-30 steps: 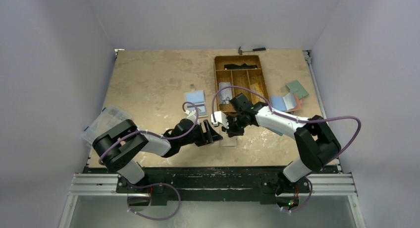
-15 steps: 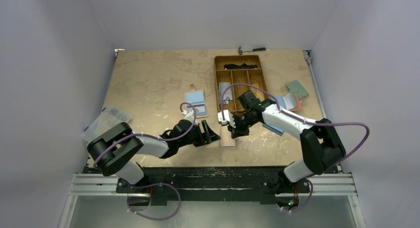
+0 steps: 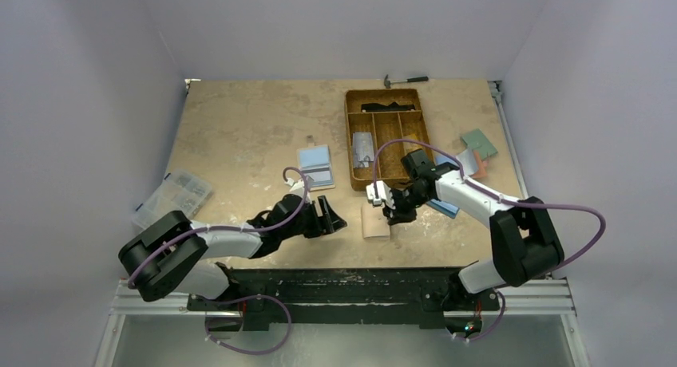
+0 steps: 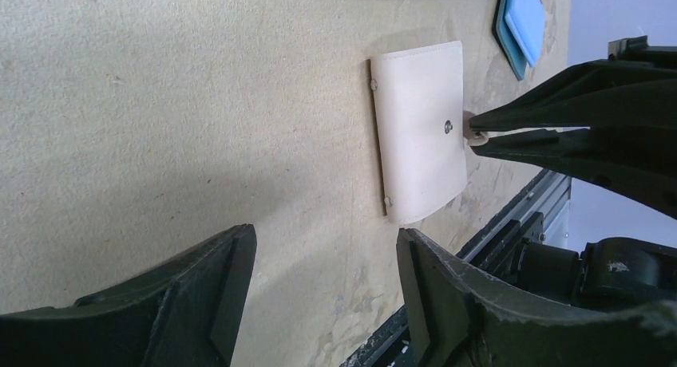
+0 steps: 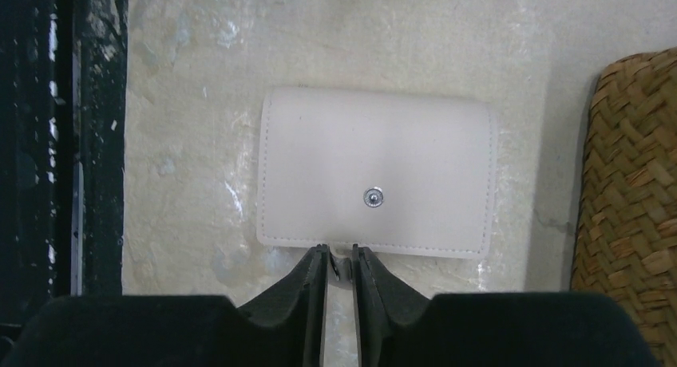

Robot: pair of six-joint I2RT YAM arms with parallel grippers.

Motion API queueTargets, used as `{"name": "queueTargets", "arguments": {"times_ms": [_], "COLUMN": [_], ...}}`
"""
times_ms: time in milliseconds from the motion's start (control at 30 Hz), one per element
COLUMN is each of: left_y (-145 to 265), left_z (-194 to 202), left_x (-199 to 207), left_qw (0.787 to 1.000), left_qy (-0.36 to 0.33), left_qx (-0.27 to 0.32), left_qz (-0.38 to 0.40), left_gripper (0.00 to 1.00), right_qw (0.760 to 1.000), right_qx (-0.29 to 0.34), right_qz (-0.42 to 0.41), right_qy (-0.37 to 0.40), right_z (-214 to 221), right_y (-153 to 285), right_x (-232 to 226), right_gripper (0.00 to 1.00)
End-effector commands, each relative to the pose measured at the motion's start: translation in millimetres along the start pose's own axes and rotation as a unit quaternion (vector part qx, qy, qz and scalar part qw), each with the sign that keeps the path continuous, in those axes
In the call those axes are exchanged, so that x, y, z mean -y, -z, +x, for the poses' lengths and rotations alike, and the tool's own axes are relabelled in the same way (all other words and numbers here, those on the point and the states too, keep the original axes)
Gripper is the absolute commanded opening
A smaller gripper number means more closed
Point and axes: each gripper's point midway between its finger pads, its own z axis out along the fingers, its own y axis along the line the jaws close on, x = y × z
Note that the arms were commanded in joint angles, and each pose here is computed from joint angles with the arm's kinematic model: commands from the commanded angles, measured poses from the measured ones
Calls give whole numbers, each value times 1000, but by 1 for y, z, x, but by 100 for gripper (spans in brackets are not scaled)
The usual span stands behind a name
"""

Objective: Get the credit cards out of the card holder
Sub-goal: Open the card holder at the center of the board.

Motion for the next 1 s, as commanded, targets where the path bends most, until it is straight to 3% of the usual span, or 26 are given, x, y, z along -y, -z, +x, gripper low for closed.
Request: {"name": "queueTargets", "arguments": {"times_ms": [0, 133, 400, 533, 633, 767, 967], "left_y": [6, 12, 28, 37, 45, 47, 45], "left_z": [-6, -10, -21, -27, -30, -29, -17], "left_x": [1, 7, 20, 38, 59, 77, 100], "left_qw": [1000, 999, 997, 994, 988, 983, 974], "left_qy": [-24, -33, -52, -71, -101, -138, -194], "left_qx": [14, 21, 44, 58, 73, 89, 103], "left_qz": [1, 10, 29, 65, 91, 87, 59], "left_gripper": [69, 69, 70, 70, 70, 70, 70], "right_qw": [999, 998, 998, 995, 995, 995, 993], "right_qx": [-27, -50, -51, -55, -23, 22, 41], "right_qz": [-8, -22, -26, -23, -25, -24, -6], "right_qy": [14, -4, -33, -77, -91, -91, -111], "right_z": [18, 31, 36, 44, 32, 8, 1], "right_y": [0, -4, 2, 8, 16, 32, 46], "right_x": [-9, -12, -15, -13, -11, -7, 2], "right_gripper": [30, 44, 53, 55, 56, 57, 56]}}
